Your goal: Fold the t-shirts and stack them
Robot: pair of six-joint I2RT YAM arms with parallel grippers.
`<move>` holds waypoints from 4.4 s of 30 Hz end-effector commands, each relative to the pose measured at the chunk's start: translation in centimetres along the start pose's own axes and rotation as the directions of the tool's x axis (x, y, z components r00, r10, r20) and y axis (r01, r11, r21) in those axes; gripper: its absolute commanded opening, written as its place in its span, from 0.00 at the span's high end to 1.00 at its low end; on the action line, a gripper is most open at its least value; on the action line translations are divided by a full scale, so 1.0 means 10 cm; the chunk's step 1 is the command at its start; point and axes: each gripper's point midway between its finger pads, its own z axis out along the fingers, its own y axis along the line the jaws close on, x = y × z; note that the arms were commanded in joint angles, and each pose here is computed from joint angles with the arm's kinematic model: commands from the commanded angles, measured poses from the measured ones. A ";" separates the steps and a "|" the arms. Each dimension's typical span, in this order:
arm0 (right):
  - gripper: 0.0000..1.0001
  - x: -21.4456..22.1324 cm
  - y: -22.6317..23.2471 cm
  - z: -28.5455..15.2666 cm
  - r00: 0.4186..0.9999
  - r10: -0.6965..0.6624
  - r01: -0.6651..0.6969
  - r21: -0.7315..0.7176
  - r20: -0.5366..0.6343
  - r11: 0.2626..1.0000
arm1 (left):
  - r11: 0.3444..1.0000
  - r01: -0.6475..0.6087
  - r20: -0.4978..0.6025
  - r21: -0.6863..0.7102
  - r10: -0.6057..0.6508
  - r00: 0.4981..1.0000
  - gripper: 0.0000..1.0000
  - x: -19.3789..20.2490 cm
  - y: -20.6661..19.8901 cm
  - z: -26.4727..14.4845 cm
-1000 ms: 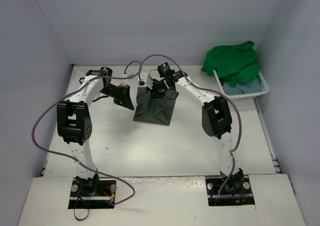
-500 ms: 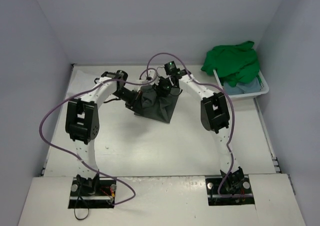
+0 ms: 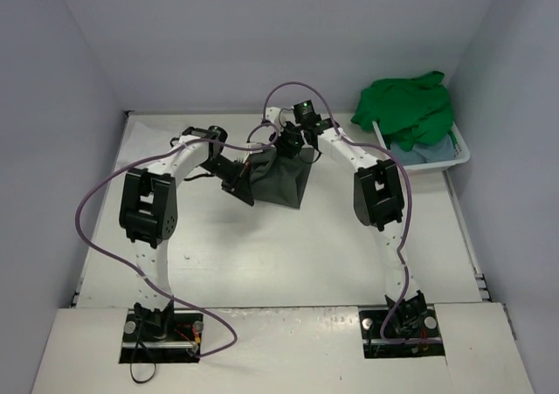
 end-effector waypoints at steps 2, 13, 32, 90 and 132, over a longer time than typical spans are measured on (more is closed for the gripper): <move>0.66 -0.29 -0.31 -0.10 0.996 0.004 -0.015 0.129 0.087 0.992 | 0.997 -0.080 0.029 0.018 0.079 0.996 1.00 -0.15 -0.14 -0.05; 0.67 -0.17 -0.33 0.11 0.996 0.047 -0.058 0.153 0.079 0.986 | 0.996 -0.084 0.041 0.012 0.083 0.996 1.00 -0.21 -0.07 -0.02; 0.70 -0.02 -0.32 0.24 0.991 0.121 -0.130 0.178 0.061 0.975 | 0.980 -0.184 0.205 -0.077 0.196 0.959 1.00 -1.24 0.05 0.12; 1.00 0.47 0.79 -0.20 0.862 0.506 -0.497 -0.279 -0.043 0.822 | 0.936 -0.187 0.319 -0.299 0.283 0.905 1.00 -1.76 0.45 0.40; 1.00 0.77 0.81 -0.17 0.857 0.503 -0.515 -0.232 -0.111 0.825 | 0.939 -0.190 0.432 -0.286 0.303 0.849 1.00 -1.89 0.03 -0.15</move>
